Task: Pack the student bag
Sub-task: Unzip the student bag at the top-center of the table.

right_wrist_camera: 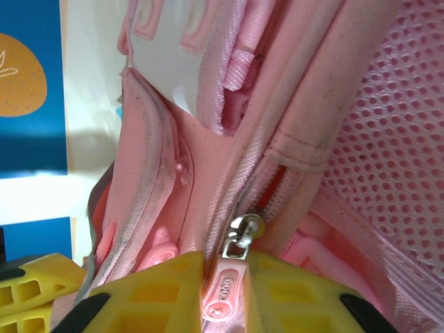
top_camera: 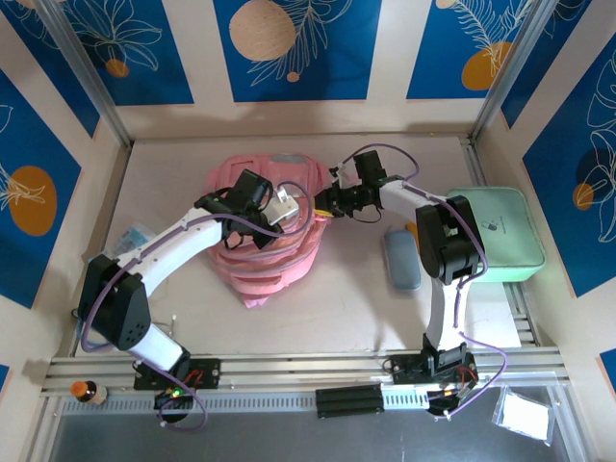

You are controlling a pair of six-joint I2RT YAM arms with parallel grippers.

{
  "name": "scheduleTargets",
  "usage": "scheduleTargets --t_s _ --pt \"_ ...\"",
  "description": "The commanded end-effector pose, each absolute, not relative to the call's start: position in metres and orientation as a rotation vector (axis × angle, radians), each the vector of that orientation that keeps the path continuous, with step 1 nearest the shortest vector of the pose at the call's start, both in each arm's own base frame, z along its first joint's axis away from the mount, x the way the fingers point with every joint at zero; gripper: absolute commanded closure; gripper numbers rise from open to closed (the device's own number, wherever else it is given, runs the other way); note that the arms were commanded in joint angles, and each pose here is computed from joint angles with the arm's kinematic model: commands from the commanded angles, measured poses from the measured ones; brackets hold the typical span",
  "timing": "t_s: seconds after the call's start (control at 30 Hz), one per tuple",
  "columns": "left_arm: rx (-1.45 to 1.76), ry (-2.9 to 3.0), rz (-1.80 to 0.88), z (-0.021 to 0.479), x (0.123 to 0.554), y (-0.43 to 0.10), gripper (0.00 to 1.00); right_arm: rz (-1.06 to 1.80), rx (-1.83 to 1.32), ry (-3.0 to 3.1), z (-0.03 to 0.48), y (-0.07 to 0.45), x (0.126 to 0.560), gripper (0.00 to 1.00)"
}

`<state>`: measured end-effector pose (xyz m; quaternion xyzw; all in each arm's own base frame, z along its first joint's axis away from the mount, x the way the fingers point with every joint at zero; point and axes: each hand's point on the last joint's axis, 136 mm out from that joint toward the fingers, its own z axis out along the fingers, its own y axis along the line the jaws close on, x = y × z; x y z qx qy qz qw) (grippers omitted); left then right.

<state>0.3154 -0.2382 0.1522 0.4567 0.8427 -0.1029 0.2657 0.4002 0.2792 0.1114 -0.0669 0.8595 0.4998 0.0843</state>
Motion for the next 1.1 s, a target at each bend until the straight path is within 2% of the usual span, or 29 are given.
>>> scheduleTargets --t_s 0.0,0.3,0.6,1.07 --pt "1.167 2.253 -0.297 0.168 0.324 -0.238 0.99 1.492 -0.199 2.600 0.101 0.281 0.393 0.84" --pt "1.146 2.247 -0.297 0.170 0.327 -0.239 1.00 1.510 -0.191 2.611 0.101 0.282 0.390 0.84" --pt "1.047 2.291 -0.224 0.165 0.352 -0.235 1.00 1.621 -0.203 2.575 0.108 0.283 0.359 0.87" --pt "0.952 2.323 -0.321 0.156 0.372 -0.255 1.00 1.609 -0.220 2.604 0.108 0.293 0.311 0.88"
